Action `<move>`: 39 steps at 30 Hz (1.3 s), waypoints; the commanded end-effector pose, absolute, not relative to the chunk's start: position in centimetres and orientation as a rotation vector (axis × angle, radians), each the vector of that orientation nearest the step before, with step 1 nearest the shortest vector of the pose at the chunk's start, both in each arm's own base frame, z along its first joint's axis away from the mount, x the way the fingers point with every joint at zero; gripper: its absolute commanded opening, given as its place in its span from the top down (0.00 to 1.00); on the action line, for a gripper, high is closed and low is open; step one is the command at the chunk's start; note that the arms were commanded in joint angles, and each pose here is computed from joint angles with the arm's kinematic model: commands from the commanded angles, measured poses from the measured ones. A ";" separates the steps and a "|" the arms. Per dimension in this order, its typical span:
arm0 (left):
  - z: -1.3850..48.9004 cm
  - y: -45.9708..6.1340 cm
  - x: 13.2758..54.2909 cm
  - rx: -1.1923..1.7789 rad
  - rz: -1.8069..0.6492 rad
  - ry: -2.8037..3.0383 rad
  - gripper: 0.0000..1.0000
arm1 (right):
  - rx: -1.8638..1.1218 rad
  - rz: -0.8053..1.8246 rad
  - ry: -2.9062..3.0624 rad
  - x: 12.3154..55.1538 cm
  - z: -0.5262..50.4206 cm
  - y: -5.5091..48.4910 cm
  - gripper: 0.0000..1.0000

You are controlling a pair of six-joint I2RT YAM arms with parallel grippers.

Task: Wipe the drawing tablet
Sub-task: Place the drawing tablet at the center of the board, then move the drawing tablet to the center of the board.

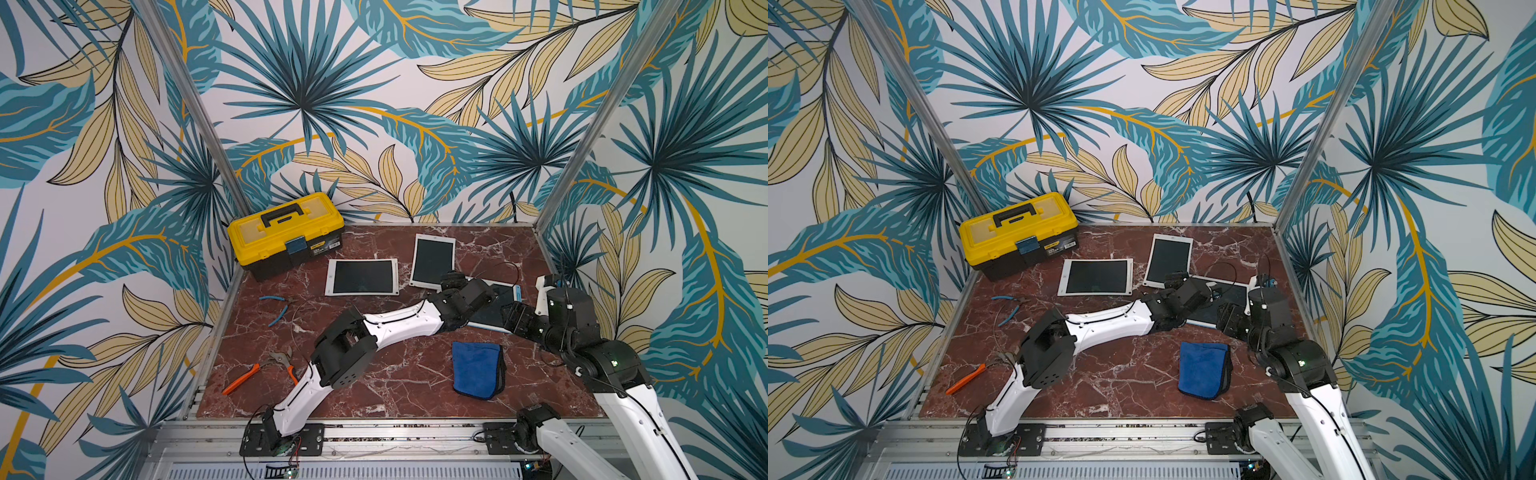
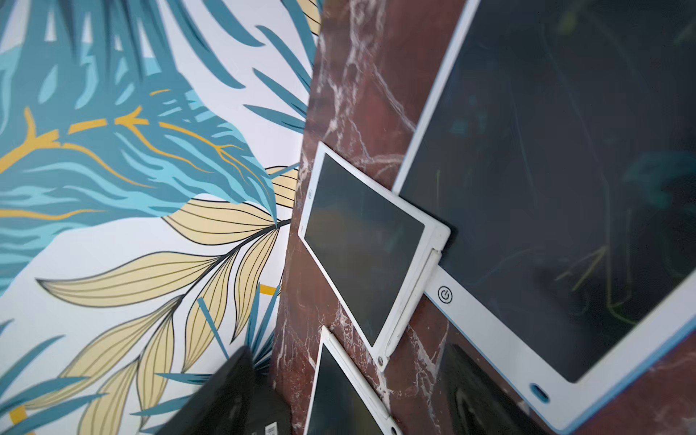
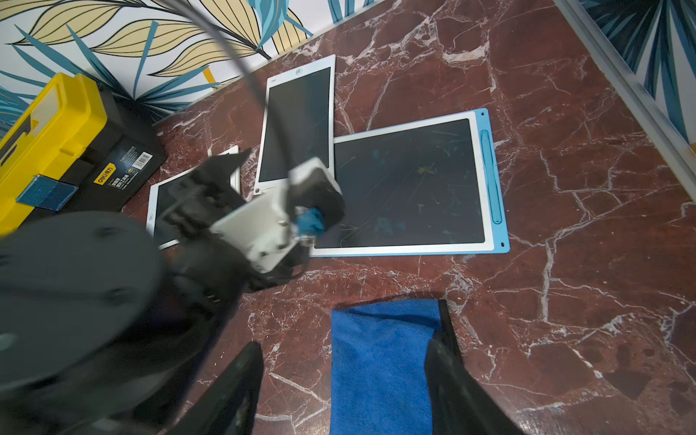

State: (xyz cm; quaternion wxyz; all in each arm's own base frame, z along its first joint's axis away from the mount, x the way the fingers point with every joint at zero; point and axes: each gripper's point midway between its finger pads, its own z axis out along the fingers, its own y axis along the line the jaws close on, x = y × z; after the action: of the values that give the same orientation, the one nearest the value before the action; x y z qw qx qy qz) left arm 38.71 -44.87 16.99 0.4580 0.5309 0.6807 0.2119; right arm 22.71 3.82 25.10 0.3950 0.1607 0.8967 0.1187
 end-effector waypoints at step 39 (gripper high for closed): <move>9.9 -5.3 49.3 -0.563 -0.173 2.438 0.29 | -0.113 0.760 2.635 55.8 8.6 31.2 0.30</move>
State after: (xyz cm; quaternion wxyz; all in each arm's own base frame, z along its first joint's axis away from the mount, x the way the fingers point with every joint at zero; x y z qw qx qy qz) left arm 47.66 -6.37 7.70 0.2753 -0.1962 0.9377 -0.0799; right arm 55.39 30.03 7.58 0.1781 -0.0279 0.9508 0.2520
